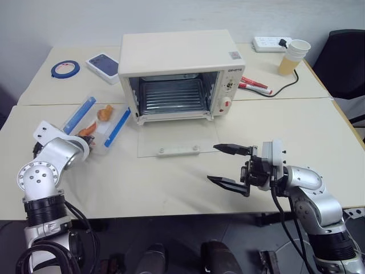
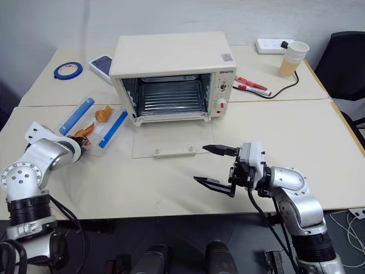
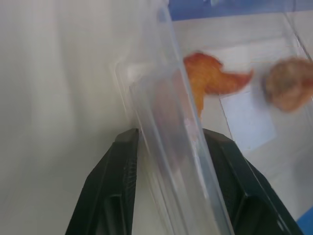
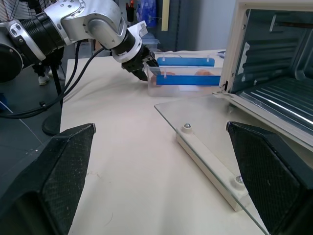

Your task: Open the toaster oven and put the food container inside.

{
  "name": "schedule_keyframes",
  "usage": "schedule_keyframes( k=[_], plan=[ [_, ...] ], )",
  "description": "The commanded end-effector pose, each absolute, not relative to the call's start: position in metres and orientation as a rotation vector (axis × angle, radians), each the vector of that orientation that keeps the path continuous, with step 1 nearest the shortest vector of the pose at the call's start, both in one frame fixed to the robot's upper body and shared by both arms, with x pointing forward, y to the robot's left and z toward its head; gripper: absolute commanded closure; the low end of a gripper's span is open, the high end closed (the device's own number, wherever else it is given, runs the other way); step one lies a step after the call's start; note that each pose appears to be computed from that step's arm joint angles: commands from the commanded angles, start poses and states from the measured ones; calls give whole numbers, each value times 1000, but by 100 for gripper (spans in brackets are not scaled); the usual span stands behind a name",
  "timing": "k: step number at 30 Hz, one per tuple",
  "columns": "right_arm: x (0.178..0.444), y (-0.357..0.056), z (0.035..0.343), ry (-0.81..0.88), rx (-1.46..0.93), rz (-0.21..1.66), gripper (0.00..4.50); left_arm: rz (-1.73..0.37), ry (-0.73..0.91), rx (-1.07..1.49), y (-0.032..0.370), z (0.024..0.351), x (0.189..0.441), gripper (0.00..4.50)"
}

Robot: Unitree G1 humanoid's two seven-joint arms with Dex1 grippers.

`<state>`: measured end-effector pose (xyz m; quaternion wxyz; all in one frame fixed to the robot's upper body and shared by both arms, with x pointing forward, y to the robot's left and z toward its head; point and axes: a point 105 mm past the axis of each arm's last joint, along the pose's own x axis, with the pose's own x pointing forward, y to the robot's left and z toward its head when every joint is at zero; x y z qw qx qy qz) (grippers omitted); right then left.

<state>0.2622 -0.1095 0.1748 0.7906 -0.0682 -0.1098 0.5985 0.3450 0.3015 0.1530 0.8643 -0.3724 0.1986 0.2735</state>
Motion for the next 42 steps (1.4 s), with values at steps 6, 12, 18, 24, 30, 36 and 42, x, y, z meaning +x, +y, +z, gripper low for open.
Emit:
schedule_keyframes(
  k=[6, 12, 18, 24, 30, 36, 42],
  plan=[
    [258, -111, 181, -262, -147, 1287, 0, 594, 387, -679, 333, 170, 340, 250],
    [256, -110, 177, -249, -139, 1293, 0, 601, 430, -649, 344, 166, 334, 371],
    [256, -109, 175, -244, -135, 1300, 0, 585, 451, -645, 342, 163, 331, 428],
    [256, -110, 173, -233, -135, 1305, 0, 610, 438, -595, 361, 173, 320, 428],
    [256, -111, 172, -224, -134, 1306, 0, 558, 418, -416, 385, 204, 305, 439],
    [259, -123, 170, -195, -136, 1272, 0, 143, 551, -259, 338, 233, 302, 439],
    [258, -131, 166, -175, -140, 1241, 0, -18, 594, -196, 308, 240, 308, 439]
  ],
)
